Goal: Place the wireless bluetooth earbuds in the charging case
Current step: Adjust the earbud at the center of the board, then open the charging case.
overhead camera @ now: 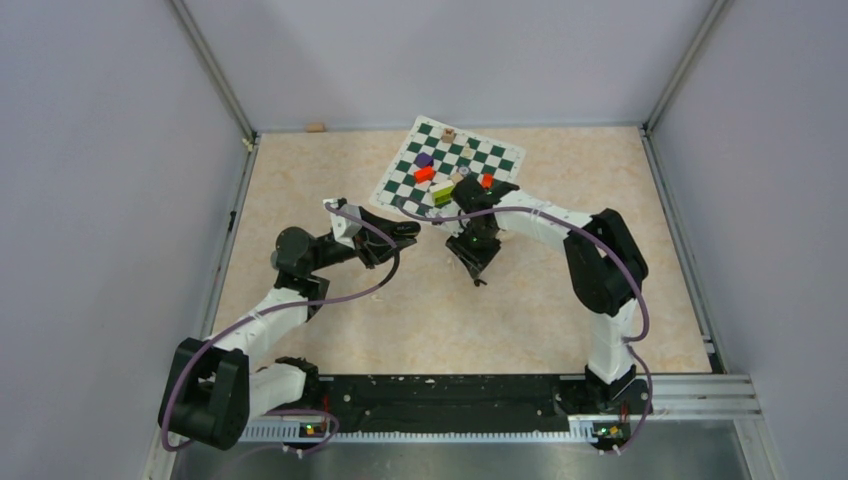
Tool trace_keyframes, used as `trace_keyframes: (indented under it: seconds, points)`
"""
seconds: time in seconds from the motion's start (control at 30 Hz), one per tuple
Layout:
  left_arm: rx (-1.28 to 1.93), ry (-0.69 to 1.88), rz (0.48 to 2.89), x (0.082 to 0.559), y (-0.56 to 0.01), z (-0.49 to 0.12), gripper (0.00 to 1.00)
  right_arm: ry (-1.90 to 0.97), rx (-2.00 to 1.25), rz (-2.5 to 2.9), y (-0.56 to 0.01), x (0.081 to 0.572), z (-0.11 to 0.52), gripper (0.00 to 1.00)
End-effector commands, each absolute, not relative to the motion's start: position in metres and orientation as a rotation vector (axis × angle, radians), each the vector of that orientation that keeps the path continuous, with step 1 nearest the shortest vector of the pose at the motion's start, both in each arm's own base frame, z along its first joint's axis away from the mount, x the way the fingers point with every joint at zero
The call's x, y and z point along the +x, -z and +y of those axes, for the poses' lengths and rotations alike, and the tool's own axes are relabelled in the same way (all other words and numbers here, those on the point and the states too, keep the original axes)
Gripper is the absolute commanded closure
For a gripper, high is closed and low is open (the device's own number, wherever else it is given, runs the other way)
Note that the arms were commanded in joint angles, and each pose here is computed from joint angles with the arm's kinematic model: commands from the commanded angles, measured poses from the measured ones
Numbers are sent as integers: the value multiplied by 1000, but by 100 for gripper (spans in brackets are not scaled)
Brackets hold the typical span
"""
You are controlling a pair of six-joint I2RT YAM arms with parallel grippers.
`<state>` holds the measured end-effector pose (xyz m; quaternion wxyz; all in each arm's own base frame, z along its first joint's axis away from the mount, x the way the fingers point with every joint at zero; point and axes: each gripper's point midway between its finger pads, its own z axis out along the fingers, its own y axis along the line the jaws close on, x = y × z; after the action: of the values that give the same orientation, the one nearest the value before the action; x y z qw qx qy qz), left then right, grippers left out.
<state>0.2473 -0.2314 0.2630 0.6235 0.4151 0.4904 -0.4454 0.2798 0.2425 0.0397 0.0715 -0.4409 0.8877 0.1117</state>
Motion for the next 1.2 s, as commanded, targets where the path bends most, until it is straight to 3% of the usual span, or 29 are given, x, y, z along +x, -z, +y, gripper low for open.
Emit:
trace_keyframes:
  seconds: [0.0,0.27,0.43,0.57,0.67,0.93,1.17]
  points:
    - [968,985,1053,243,-277,-229,100,-309,-1299,2608,-60,287,240,63]
    - [967,993,1076,244,-273,-229,100,-385,-1251,2442,-110,300,253,63]
    - [970,1008,1099,246,-270,-230,100,-493,-1230,2186,-166,305,266,55]
    - [992,1038,1208,253,-260,-234,100,-612,-1253,1966,-204,292,279,39]
    - [1055,1078,1287,252,-245,-239,100,-700,-1250,1785,-238,281,290,3]
    - [1166,1117,1329,240,-220,-248,100,-991,-1213,1466,-290,243,315,1]
    - [1214,1152,1315,232,-217,-258,100,-1048,-1167,1568,-266,259,333,1]
